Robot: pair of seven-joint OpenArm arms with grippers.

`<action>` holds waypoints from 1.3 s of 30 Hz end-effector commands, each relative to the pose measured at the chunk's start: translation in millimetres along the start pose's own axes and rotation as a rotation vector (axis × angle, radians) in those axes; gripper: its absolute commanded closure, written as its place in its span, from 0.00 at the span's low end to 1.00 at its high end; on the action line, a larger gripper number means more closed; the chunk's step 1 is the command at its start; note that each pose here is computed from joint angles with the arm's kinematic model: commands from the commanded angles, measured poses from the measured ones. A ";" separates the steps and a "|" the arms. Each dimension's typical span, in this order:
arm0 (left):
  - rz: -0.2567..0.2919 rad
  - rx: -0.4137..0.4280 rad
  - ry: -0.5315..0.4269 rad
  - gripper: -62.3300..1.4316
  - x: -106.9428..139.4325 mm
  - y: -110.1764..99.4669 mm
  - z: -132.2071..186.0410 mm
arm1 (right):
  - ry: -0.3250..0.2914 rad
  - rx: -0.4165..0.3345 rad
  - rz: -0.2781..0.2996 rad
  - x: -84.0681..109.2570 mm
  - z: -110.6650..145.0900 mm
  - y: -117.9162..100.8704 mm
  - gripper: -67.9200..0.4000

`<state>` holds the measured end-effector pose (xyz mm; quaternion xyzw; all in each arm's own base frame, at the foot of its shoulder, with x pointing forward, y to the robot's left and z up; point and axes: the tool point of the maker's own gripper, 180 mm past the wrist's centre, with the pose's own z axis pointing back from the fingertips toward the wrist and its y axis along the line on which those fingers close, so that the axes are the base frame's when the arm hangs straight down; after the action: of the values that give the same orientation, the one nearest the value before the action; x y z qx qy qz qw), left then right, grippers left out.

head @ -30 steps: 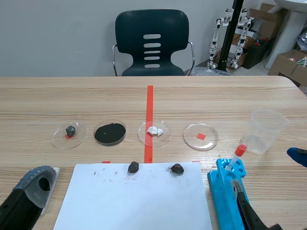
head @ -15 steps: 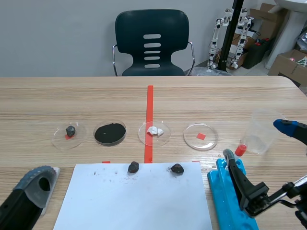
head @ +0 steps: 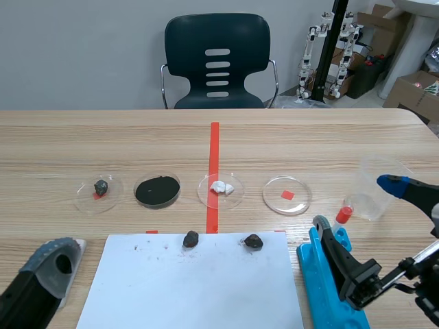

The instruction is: Pick up the dropper by the top with the right hand

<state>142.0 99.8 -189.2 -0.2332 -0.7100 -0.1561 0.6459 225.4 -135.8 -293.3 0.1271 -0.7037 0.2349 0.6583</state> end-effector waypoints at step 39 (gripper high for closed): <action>0.008 0.001 -0.030 0.00 7.9 -1.6 -1.9 | -0.016 0.043 -0.007 5.9 -2.3 3.8 0.55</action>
<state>142.0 99.8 -189.2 -0.2334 -0.7099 -0.1561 0.6459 221.4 -129.2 -299.3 0.1443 -0.6884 0.2486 0.6660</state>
